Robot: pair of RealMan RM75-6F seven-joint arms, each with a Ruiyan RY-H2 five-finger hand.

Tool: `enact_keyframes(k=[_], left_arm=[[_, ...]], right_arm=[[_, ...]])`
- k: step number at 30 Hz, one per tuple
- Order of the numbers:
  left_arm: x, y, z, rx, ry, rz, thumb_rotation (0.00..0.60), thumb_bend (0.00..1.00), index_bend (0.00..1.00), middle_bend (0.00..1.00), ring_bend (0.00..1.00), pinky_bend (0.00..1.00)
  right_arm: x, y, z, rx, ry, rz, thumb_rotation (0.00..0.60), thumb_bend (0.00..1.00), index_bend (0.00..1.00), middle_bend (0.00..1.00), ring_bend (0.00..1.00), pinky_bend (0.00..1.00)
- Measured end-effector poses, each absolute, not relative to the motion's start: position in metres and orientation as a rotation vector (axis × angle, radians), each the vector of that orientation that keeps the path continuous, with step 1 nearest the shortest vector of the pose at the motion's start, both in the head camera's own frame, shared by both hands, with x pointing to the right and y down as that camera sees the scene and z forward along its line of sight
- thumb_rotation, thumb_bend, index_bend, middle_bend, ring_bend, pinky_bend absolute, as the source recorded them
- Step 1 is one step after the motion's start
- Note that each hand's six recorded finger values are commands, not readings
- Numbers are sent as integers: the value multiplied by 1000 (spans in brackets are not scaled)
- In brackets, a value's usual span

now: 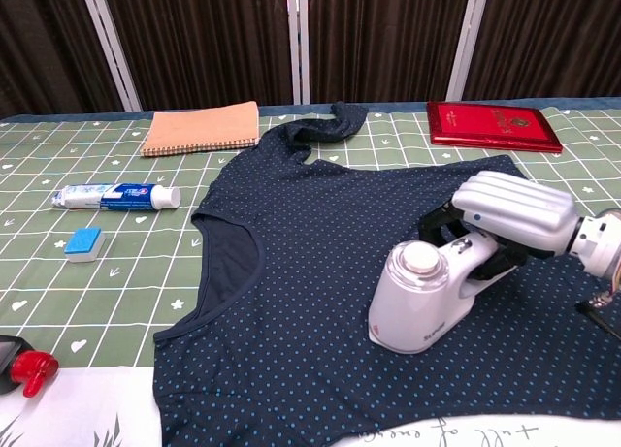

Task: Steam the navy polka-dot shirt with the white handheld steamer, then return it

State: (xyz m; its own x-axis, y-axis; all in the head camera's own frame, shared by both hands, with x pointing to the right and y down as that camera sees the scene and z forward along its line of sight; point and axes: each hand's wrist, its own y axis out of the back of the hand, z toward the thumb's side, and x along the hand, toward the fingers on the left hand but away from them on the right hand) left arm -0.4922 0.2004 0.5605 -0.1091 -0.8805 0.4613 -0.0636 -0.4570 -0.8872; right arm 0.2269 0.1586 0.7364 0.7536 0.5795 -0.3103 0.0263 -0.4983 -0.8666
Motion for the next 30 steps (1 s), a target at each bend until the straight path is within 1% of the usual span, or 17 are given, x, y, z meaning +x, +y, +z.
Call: enact_keyframes(k=[8,14,17,22,30], left_arm=[[-490,201,562,-1526,1051,-1637,600,0,0,0,0,0],[-488,201,563,-1526,1044,-1637,600,0,0,0,0,0],[-487,202,564,-1527,1041,-1636,600,0,0,0,0,0],[-484,202,565,-1534,1036,-1633,600,0,0,0,0,0],[-483,203,563,-1540,1038,-1625,600,0,0,0,0,0]], right_arm=[[281,144,739,-1914,-440,902,600,606,752,684,709,931],[329,130,738,-1865,-496,1063,600,606,752,684,709,931],[348,129,736,-1851,-516,1114,600,606,752,684,709,931],[346,133,736,-1868,-521,1102,600,606,752,684,709,931],[312,149,736,-1937,-476,968,600,606,752,684,709,931]])
